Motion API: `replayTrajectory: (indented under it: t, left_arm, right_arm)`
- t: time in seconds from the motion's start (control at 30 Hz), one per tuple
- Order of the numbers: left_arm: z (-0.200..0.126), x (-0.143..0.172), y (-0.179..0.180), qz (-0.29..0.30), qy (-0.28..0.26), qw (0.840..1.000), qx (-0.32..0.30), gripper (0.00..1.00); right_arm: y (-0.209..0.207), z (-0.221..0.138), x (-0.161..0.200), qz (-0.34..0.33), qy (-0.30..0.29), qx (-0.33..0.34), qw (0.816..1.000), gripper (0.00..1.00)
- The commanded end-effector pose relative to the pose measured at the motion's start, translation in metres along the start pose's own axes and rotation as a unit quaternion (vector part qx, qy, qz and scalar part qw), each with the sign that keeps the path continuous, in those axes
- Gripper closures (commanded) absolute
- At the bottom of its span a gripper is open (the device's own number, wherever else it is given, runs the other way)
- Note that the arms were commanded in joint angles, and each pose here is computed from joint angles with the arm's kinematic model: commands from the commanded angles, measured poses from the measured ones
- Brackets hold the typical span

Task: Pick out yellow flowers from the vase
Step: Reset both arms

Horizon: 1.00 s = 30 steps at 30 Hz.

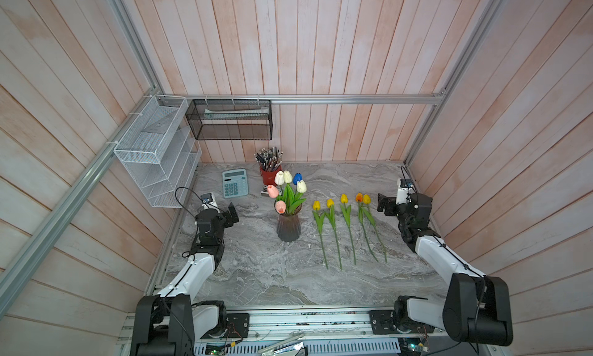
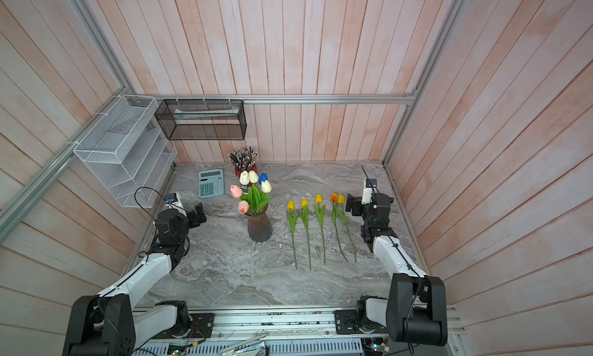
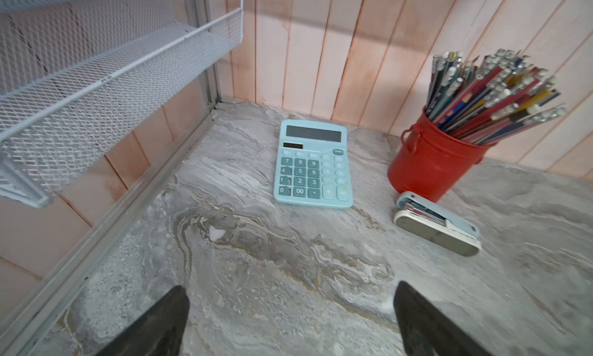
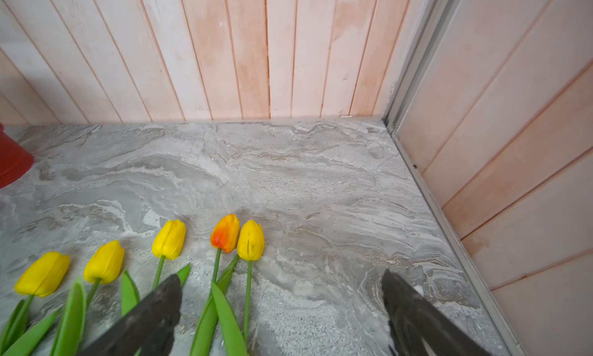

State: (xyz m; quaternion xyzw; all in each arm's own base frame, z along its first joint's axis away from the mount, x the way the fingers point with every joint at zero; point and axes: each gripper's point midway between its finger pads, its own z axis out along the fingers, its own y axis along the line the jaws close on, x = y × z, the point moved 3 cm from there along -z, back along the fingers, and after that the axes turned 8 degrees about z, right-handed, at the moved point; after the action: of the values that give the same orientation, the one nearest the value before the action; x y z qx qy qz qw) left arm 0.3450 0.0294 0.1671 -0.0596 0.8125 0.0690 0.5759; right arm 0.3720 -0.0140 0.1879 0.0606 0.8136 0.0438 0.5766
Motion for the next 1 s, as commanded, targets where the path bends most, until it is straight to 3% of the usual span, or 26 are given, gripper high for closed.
replayTrajectory:
  t: [0.0, 0.1, 0.27, 0.37, 0.47, 0.57, 0.6, 0.67, 0.97]
  left_arm:
    - [0.003, -0.016, 0.01, 0.008, -0.074, 0.997, -0.035, 0.0]
    - [0.005, -0.008, 0.009, 0.006, -0.091, 0.995, -0.032, 0.0]
    - [0.006, 0.01, 0.008, -0.002, -0.105, 0.994, -0.028, 0.0]
    - [0.003, 0.019, 0.008, -0.005, -0.129, 0.991, -0.029, 0.0]
    - [0.005, 0.022, -0.002, 0.012, -0.118, 0.993, 0.001, 0.0]
    - [0.014, 0.027, -0.006, 0.028, -0.128, 0.991, 0.008, 0.0]
    - [0.02, 0.033, -0.012, 0.037, -0.09, 0.995, 0.021, 0.0]
    - [0.018, 0.028, -0.012, 0.036, -0.112, 0.993, 0.022, 0.0]
    - [0.021, 0.029, -0.012, 0.036, -0.098, 0.994, 0.023, 0.0]
  right_arm:
    - [-0.01, -0.001, -0.017, 0.011, -0.078, 0.03, 0.996, 0.02]
    - [-0.013, -0.006, 0.011, 0.024, -0.078, 0.025, 0.996, 0.02]
    - [-0.016, -0.027, 0.039, 0.027, -0.127, 0.02, 0.991, 0.02]
    - [-0.013, -0.024, 0.049, 0.022, -0.125, 0.008, 0.992, 0.02]
    - [-0.008, -0.018, 0.064, 0.007, -0.116, -0.018, 0.993, 0.01]
    - [-0.005, -0.02, 0.06, 0.009, -0.145, -0.028, 0.989, 0.02]
    - [-0.005, -0.017, 0.06, 0.004, -0.133, -0.027, 0.991, 0.02]
    - [-0.011, -0.003, 0.062, 0.012, -0.093, -0.006, 0.996, 0.02]
    - [-0.012, -0.001, 0.062, 0.015, -0.093, -0.001, 0.996, 0.02]
